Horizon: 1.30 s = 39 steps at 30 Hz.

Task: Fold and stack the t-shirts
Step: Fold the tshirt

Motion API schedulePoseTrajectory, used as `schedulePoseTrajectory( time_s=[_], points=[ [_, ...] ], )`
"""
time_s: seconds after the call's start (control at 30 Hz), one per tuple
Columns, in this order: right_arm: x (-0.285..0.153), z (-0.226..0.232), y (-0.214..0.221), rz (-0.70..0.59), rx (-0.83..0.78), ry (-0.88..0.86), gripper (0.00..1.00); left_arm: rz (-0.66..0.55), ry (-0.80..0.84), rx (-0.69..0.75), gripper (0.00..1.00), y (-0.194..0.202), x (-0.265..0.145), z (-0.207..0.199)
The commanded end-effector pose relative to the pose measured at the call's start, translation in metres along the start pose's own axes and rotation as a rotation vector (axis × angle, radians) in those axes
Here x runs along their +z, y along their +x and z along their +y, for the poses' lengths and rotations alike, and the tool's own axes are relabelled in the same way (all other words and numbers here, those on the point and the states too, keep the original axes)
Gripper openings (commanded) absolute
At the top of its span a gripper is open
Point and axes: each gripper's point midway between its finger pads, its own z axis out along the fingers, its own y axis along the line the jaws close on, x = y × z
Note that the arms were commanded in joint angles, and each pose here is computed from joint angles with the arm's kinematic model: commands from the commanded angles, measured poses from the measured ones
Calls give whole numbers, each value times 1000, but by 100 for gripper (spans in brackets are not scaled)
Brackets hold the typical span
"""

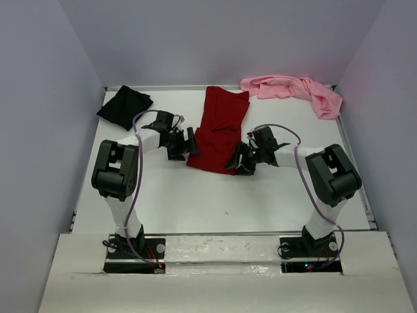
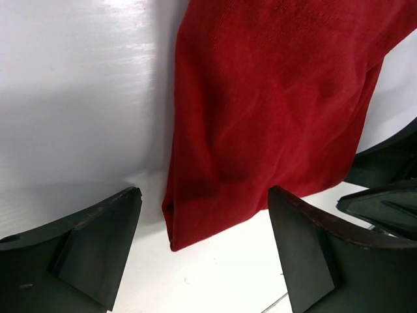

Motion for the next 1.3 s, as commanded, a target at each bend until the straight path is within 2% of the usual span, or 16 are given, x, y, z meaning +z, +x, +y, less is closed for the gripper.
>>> schedulePoseTrajectory(
  time_s=[0.0,0.03,0.13,0.17,0.2,0.33,0.37,0.57,0.8,0.97,1.23,1.27],
  points=[
    [9,-14,-7,-36,-13,75,63,75,-87,-18,92,21,17,31],
    [10,-14,-8,-35,-12,76,60,77,-86,-19,91,21,18,31],
    [9,-15,-8,-35,-12,86,51,91,-74,-19,76,24,18,30],
    [8,-15,-9,-40,-15,91,50,99,-76,-25,60,27,18,30],
    [7,-17,-9,-42,-16,101,50,106,-79,-28,58,29,18,31],
    [6,-20,-9,-45,-13,126,54,121,-94,-32,71,37,13,34],
    [6,-20,-9,-45,-13,128,54,120,-94,-32,78,37,11,34],
    [6,-24,-9,-45,-5,148,55,136,-81,-28,82,47,5,31],
    [6,-28,-9,-41,-1,173,51,152,-74,-37,79,60,-2,31],
    [8,-30,-8,-31,4,178,48,170,-73,-42,63,65,3,33],
    [11,-31,-7,-15,9,179,44,183,-57,-51,63,65,14,30],
    [12,-32,-6,-10,12,182,37,187,-54,-48,60,66,15,29]
  ],
)
